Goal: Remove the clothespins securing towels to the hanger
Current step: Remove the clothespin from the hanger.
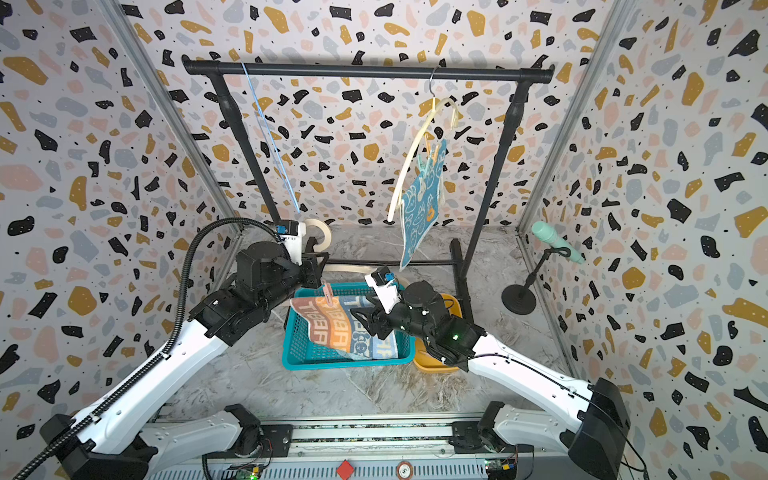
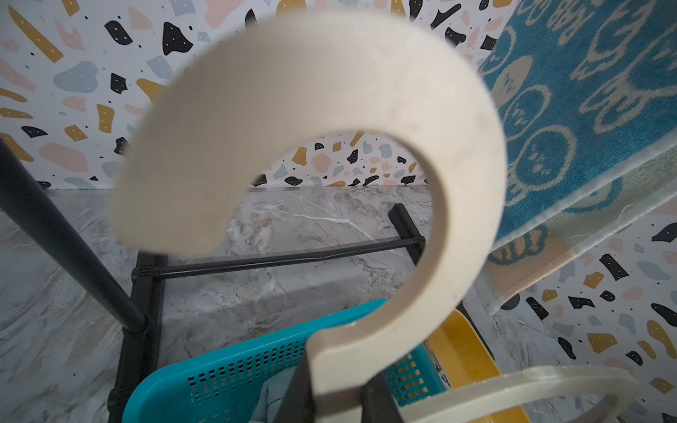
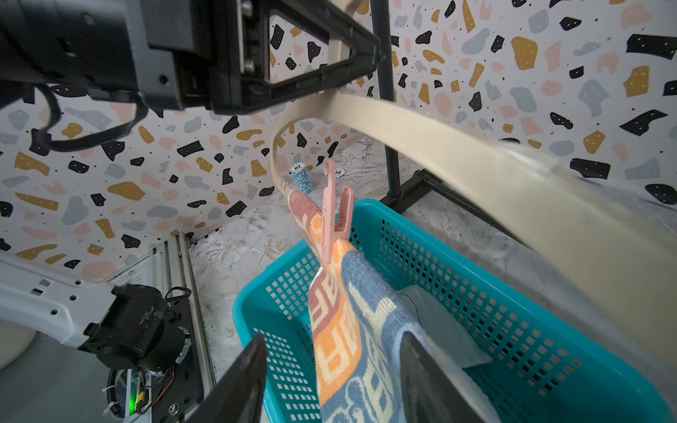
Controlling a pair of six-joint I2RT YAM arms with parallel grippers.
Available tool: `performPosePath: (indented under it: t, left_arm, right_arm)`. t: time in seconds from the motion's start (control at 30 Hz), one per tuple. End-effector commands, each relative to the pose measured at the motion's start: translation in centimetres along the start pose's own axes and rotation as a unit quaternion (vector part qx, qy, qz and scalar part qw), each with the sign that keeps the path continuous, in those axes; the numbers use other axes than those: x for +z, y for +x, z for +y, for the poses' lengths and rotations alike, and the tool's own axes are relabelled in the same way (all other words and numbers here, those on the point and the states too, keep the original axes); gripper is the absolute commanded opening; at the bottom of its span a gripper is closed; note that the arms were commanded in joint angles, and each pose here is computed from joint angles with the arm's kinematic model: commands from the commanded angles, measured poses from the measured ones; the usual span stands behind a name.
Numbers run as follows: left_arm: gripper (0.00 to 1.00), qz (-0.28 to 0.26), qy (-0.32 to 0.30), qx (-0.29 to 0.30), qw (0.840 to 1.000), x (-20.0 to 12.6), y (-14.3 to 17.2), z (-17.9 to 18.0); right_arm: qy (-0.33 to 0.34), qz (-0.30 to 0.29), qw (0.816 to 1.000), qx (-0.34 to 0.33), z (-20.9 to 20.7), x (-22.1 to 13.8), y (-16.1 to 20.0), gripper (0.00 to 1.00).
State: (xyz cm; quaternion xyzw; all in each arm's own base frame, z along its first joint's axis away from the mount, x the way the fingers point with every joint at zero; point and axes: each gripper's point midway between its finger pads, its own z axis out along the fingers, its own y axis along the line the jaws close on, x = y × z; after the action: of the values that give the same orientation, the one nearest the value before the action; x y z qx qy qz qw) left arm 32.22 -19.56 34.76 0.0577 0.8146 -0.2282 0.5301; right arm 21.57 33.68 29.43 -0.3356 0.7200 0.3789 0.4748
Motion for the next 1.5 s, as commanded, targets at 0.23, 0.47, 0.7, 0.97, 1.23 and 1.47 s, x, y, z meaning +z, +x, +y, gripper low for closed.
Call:
performPosePath:
  t: [0.23, 0.47, 0.7, 0.97, 1.23, 1.47]
  left_arm:
    - [0.00, -0.041, 0.019, -0.014, 0.999, -0.4, -2.4, -1.1]
    - [0.00, -0.037, 0.010, -0.031, 0.999, -0.3, -2.3, -0.8]
    - [0.00, -0.023, 0.015, -0.031, 0.999, -0.1, -2.1, -1.1]
    - [0.00, -0.019, 0.018, -0.030, 0.999, -0.1, -2.0, -1.3]
    - [0.00, -0.019, 0.022, -0.031, 0.999, -0.3, -2.1, -1.5]
    - [0.00, -0.019, 0.025, -0.031, 0.999, -0.3, -2.2, -1.6]
  right_arm:
    - [-0.005, -0.034, 0.999, -0.025, 0.8, 1.6, -3.4, 0.60]
    - [-0.010, -0.032, 0.999, -0.031, 1.2, 3.1, -3.7, 0.60]
    - [-0.010, -0.017, 0.999, -0.043, 1.6, 4.8, -3.4, 0.61]
    - [0.002, -0.001, 0.999, -0.052, 1.3, 6.2, -2.9, 0.61]
    - [0.013, 0.010, 0.998, -0.055, 0.8, 7.3, -2.5, 0.61]
    - [0.019, 0.018, 0.998, -0.056, 0.6, 8.0, -2.3, 0.61]
